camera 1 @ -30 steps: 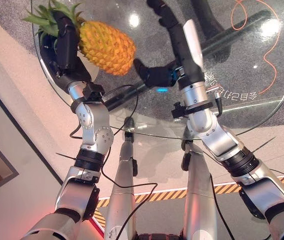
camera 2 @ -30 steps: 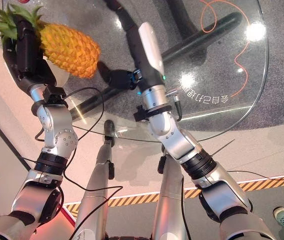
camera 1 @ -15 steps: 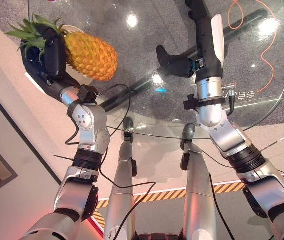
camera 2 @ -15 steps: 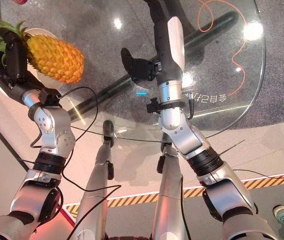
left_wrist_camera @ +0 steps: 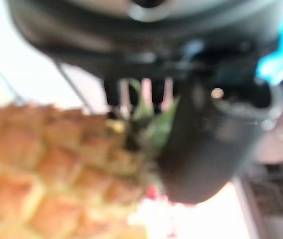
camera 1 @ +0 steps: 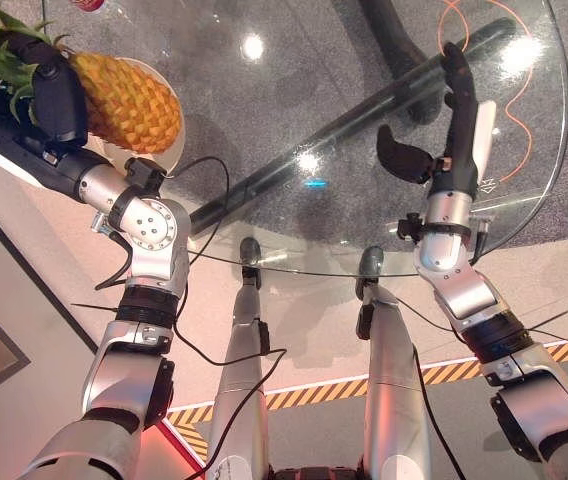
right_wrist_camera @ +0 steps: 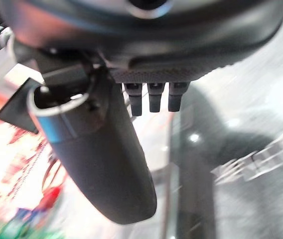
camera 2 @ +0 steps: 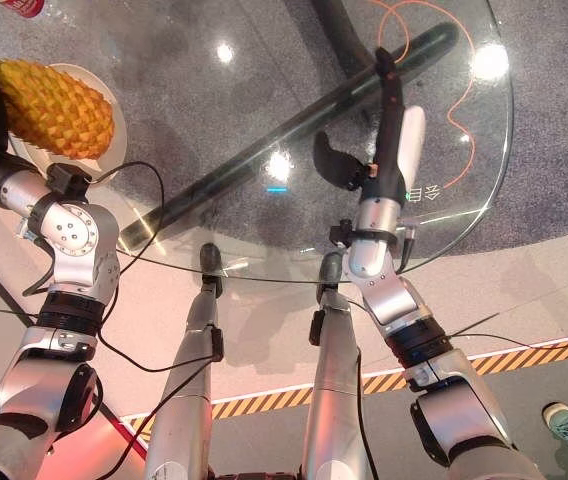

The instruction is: Pick up the fruit to the plate

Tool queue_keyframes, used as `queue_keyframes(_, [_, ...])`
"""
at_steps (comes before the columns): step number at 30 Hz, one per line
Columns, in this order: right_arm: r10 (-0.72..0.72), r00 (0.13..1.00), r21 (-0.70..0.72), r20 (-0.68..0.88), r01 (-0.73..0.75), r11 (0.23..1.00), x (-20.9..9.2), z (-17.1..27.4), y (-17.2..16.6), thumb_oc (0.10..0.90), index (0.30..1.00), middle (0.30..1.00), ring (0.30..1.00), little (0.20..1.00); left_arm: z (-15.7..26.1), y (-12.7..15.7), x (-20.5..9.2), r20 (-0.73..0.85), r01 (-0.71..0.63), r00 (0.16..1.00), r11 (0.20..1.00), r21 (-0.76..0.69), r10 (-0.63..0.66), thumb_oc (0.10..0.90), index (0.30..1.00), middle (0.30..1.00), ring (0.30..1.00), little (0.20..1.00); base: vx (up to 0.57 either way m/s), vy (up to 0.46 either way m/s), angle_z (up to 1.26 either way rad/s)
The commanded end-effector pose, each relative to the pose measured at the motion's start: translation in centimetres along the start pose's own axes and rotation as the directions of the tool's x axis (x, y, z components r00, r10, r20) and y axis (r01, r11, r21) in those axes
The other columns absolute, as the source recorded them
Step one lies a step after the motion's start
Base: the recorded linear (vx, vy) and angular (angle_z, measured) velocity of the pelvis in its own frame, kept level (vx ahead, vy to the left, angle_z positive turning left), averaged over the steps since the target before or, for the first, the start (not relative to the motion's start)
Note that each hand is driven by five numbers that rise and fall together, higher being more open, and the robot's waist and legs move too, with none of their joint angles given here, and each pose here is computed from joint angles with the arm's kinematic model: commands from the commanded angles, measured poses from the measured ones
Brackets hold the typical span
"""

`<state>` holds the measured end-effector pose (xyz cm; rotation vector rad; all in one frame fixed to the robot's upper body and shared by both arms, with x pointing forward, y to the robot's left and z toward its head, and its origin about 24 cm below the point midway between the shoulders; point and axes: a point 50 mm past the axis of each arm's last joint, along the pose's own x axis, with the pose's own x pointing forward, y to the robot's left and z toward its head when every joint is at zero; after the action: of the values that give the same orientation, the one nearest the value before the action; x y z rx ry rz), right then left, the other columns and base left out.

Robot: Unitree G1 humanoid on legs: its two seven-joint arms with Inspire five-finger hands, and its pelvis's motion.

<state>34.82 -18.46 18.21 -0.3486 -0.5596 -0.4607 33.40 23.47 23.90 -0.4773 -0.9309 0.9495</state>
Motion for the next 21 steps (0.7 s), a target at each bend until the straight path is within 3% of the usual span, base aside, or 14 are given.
queue_keyframes(1, [-0.196, 0.977, 0.145, 0.085, 0.183, 0.972, 1.8, 1.8, -2.5, 0.800, 0.900, 0.900, 0.900, 0.900, 5.6, -2.5, 4.7, 0.297, 0.012, 0.954, 0.985, -0.173, 0.040, 0.100, 0.300, 0.300, 0.300, 0.200, 0.00, 0.000, 0.00])
queue_keyframes(5, [-0.284, 0.959, 0.122, 0.003, 0.282, 0.952, 2.2, -0.4, -4.5, 0.800, 0.900, 0.900, 0.900, 0.900, 6.0, -2.5, 6.3, 0.327, -0.022, 0.943, 0.992, -0.128, 0.063, 0.100, 0.300, 0.300, 0.300, 0.200, -0.01, -0.001, -0.06])
queue_keyframes(13, [-0.367, 0.906, 0.207, -0.212, 0.409, 0.889, 1.2, -4.4, -6.9, 0.800, 0.900, 0.900, 0.900, 0.900, 6.5, -2.3, 8.3, 0.359, -0.047, 0.931, 0.997, -0.055, 0.063, 0.100, 0.300, 0.300, 0.300, 0.200, 0.00, -0.008, -0.05])
queue_keyframes(21, [-0.515, 0.770, 0.155, -0.377, 0.601, 0.784, -0.1, -8.3, -10.2, 0.800, 0.900, 0.900, 0.900, 0.900, 6.6, -1.5, 9.9, 0.374, -0.097, 0.923, 0.995, -0.002, 0.090, 0.100, 0.300, 0.300, 0.300, 0.200, 0.00, 0.000, 0.00])
